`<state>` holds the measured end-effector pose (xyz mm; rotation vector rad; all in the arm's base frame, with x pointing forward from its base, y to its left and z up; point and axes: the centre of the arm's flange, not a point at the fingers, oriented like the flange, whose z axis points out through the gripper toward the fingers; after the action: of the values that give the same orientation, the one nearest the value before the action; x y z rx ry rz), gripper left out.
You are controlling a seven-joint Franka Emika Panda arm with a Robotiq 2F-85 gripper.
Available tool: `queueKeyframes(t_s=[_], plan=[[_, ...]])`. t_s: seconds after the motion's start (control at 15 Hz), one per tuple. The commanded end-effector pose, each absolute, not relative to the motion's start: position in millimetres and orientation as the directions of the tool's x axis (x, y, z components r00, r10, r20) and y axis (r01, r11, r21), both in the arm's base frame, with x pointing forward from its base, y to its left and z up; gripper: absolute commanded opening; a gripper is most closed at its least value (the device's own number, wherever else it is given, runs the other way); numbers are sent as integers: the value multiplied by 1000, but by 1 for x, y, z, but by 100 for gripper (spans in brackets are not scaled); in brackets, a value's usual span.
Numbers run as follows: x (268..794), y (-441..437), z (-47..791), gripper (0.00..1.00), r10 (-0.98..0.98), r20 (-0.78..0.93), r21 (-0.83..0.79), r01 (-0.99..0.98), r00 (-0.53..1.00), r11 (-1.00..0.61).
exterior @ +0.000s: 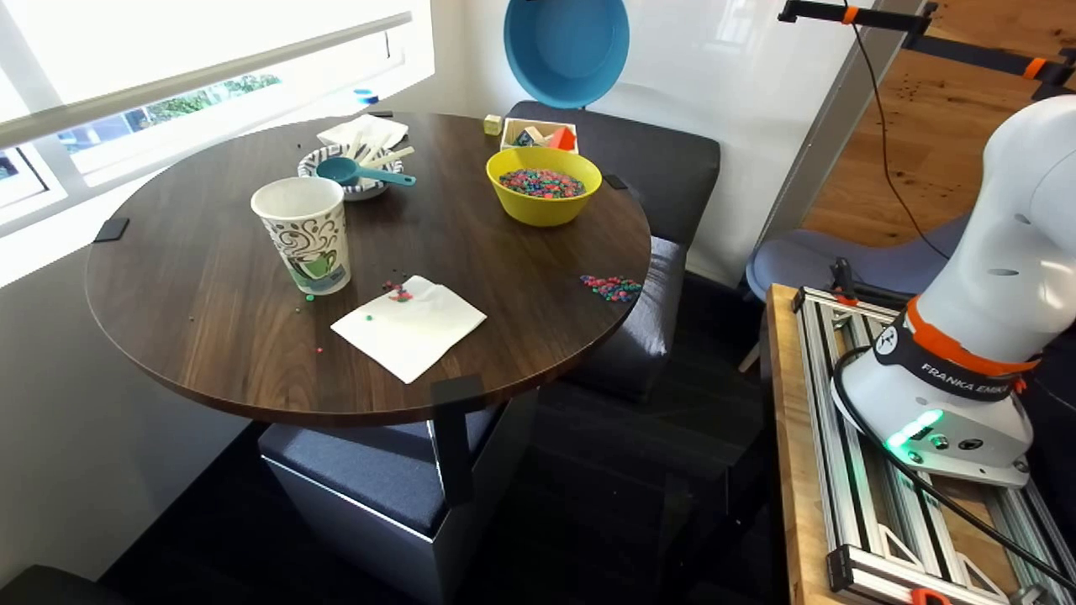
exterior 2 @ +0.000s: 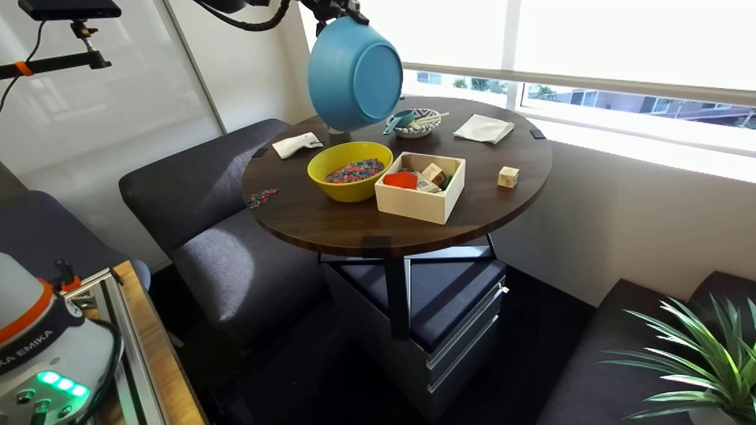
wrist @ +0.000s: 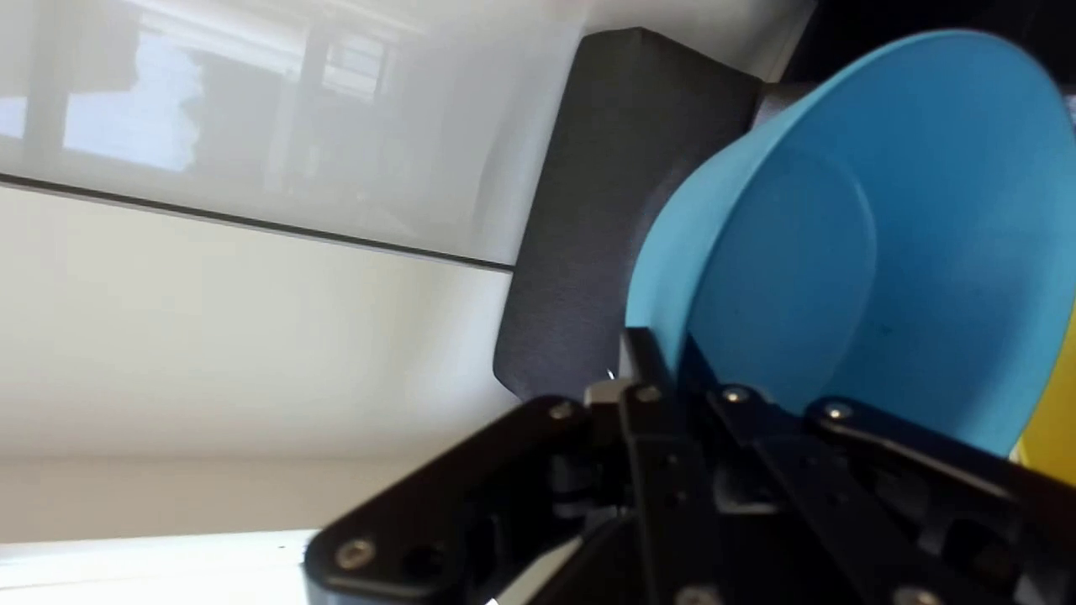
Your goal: Pour the content in the blue bowl into the yellow bowl
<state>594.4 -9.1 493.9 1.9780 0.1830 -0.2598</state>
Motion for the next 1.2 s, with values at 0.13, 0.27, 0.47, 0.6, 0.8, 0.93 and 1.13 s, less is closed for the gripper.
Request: queueKeyframes(t_s=[0.13,0.27,0.47,0.6,0.8,0.93,1.13], plan=[[590,-70,514,1,86,-178,736,191,980,-650],[594,-85,519,1,107,-121,673,161,987,-722],[601,-88,526,1,137,-29,564,129,990,-816],[606,-74,534,1,171,27,486,137,985,-863],[611,-47,543,1,234,94,363,185,968,-913],[614,-29,541,1,279,129,280,235,952,-931],[618,-3,528,1,352,173,157,327,920,-932]])
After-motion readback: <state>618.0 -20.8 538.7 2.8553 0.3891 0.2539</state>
